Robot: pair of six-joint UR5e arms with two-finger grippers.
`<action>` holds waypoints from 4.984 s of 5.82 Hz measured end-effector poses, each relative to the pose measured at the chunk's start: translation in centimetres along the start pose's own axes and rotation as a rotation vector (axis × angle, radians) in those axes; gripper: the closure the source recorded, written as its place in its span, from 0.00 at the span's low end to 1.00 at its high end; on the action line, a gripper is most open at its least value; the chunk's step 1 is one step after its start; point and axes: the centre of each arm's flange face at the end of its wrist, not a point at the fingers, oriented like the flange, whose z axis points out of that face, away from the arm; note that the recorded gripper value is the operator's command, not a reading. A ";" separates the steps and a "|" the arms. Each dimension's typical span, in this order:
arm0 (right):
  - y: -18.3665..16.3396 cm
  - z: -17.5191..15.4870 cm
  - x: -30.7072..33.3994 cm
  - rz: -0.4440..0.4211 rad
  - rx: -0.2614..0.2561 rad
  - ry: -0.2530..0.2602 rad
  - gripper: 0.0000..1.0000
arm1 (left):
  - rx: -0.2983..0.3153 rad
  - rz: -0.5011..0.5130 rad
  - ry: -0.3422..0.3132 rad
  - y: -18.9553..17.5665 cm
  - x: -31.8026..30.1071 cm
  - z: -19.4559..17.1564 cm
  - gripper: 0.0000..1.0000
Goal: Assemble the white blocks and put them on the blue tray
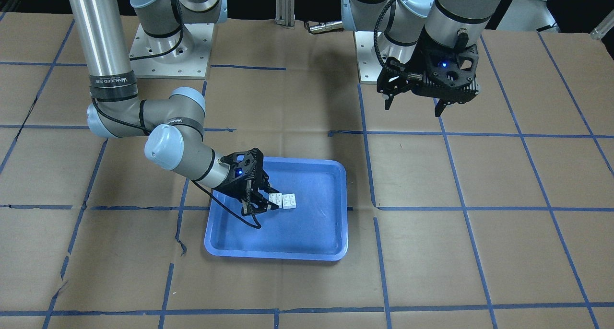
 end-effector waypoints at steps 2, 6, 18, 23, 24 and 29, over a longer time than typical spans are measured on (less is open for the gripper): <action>-0.5 0.6 -0.4 -0.006 -0.006 -0.010 0.78 | 0.005 -0.003 0.000 -0.1 -0.2 -0.1 0.01; -0.3 0.9 -0.5 0.007 -0.009 -0.015 0.78 | 0.004 0.000 0.002 -0.1 -0.3 0.0 0.01; -0.4 0.8 -0.3 0.053 -0.005 0.003 0.66 | 0.049 0.005 -0.003 -1.0 -0.4 0.0 0.01; -0.2 1.2 -0.3 0.080 0.004 -0.005 0.01 | 0.051 0.006 -0.003 -1.0 -0.4 0.0 0.01; -0.2 1.2 -0.3 0.084 0.003 -0.004 0.00 | 0.052 0.005 -0.003 -1.1 -0.4 0.0 0.01; -2.2 -3.8 2.9 0.189 -0.124 0.067 0.00 | 0.056 0.005 -0.003 -1.1 -0.4 -0.1 0.01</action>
